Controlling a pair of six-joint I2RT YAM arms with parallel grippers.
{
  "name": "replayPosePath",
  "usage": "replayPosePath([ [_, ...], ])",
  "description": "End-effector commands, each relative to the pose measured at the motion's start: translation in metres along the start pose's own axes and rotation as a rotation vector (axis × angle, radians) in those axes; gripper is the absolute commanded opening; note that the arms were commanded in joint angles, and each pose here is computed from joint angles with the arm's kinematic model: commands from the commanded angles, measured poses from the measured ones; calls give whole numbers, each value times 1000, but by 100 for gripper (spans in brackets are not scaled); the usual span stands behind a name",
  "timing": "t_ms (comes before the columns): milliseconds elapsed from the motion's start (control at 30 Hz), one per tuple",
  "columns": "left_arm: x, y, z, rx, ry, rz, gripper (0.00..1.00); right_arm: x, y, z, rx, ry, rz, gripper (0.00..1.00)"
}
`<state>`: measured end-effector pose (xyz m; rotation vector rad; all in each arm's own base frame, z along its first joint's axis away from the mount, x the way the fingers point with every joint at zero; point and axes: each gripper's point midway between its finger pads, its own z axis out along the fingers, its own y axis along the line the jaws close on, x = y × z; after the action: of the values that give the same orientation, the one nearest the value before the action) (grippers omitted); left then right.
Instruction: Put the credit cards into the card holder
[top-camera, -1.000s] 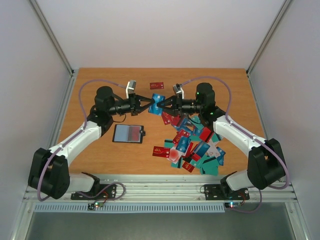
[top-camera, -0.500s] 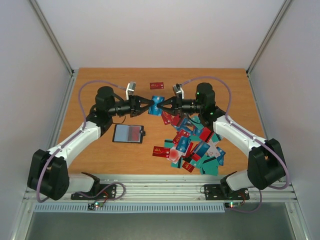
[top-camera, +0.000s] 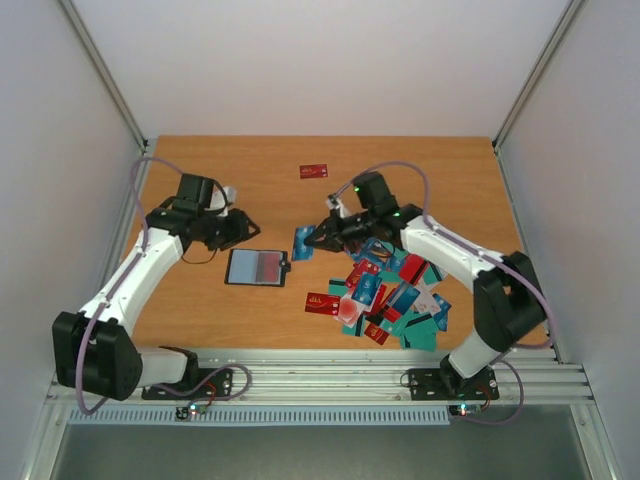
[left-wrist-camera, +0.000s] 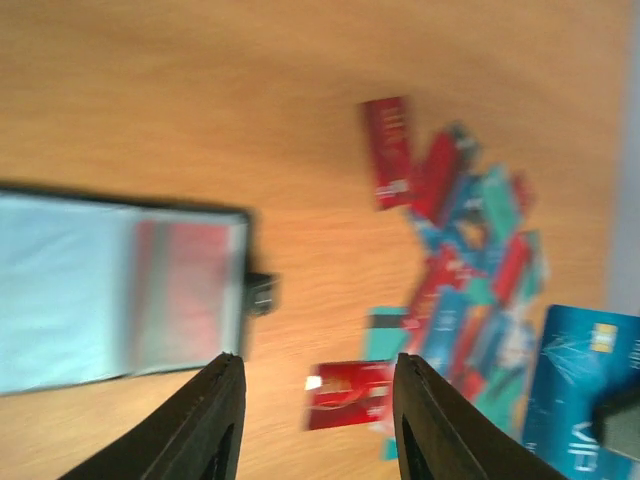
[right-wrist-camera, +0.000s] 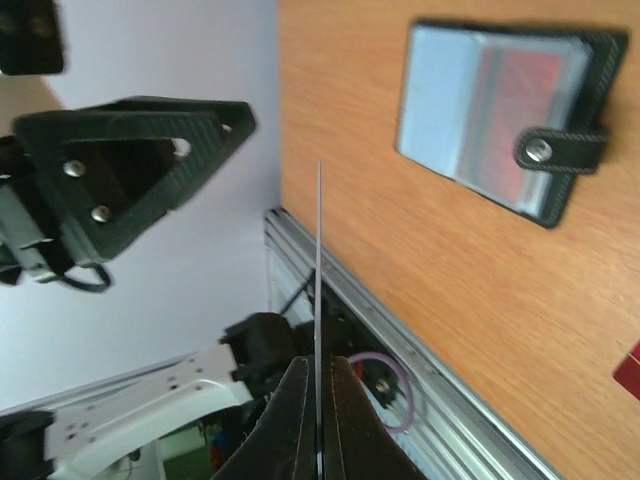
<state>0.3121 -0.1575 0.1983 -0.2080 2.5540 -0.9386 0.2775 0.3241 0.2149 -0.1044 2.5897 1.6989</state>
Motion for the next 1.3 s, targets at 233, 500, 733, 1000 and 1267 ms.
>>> replayPosePath([
  [233,27,128,2,-400,127,-91,31,20,-40,87,166,260,9,1],
  [500,29,167,15,-476,156,-148,28,17,-61,119,214,341,48,1],
  [733,31,187,31,-490,192,-170,28,18,-75,141,245,382,51,1],
  [1000,36,195,54,-456,261,-173,28,22,-83,149,261,420,31,1],
  [1267,50,195,69,-396,332,-197,28,20,-101,155,310,444,-4,1],
])
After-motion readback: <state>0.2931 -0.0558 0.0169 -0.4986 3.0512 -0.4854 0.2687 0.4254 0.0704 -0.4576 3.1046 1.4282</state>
